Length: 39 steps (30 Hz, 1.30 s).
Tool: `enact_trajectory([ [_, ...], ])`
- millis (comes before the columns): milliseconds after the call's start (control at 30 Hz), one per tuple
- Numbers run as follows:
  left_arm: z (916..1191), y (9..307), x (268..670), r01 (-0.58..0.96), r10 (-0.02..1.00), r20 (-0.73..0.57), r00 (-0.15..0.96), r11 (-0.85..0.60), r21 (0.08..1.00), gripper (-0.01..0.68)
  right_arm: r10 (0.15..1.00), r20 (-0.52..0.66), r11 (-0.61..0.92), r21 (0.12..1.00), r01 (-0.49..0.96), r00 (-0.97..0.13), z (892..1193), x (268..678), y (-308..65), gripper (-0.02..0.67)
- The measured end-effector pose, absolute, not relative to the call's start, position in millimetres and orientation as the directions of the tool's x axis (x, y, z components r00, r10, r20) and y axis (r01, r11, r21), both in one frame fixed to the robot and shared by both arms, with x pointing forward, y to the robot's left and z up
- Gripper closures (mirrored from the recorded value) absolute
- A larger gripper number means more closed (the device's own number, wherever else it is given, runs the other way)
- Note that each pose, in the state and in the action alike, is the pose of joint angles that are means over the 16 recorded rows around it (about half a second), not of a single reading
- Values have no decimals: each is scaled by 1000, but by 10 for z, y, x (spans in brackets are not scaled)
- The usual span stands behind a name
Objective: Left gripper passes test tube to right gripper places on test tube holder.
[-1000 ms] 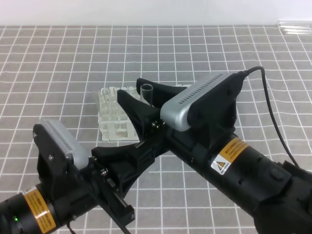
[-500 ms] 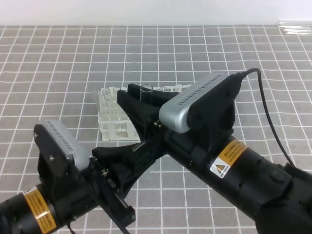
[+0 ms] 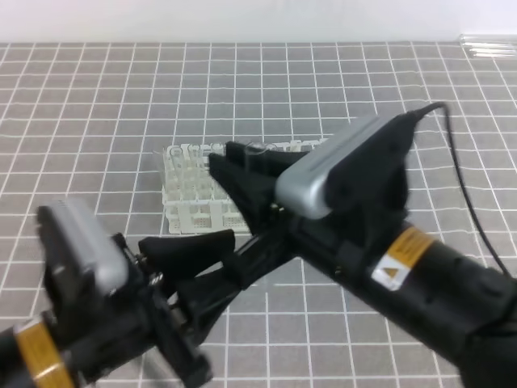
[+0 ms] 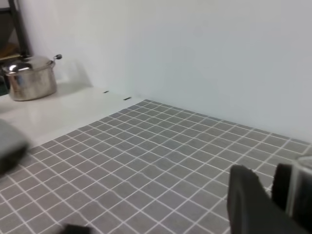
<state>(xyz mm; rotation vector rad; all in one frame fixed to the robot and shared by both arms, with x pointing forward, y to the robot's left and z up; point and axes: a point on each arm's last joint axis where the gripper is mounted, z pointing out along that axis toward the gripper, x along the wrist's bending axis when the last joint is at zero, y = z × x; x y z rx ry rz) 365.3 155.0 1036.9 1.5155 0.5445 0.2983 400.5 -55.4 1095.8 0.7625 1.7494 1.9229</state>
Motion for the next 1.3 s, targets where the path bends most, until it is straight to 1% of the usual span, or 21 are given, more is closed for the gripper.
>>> enact_trajectory([
  [233, 10563, 1768, 3370, 102, 496, -99, 862, 22, 995, 614, 648, 104, -84, 994, 65, -755, 11023, 3907, -721, 566],
  [433, 10619, 2050, 3097, 71, 535, -79, 841, 36, 997, 671, 648, 110, -67, 994, 88, -754, 11005, 3836, -838, 566],
  [567, 10531, 2205, 2943, 61, 552, -83, 830, 59, 996, 672, 646, 116, -55, 993, 106, -755, 10967, 3809, -875, 566],
  [700, 10343, 2304, 2843, 75, 563, -100, 821, 68, 995, 672, 647, 119, -47, 992, 117, -753, 10934, 3801, -888, 566],
  [867, 10055, 2381, 2820, 127, 604, -140, 785, 64, 990, 673, 648, 121, -42, 991, 124, -752, 10913, 3799, -892, 566],
  [1000, 9888, 2423, 2835, 157, 643, -156, 750, 55, 986, 673, 648, 120, -40, 991, 124, -753, 10910, 3798, -892, 566],
  [1100, 9805, 2447, 2854, 175, 669, -162, 725, 49, 983, 673, 648, 120, -39, 992, 124, -753, 10910, 3798, -892, 566],
  [1300, 9757, 2475, 2883, 191, 703, -170, 690, 50, 980, 673, 648, 115, -36, 992, 120, -753, 10910, 3799, -893, 566],
])
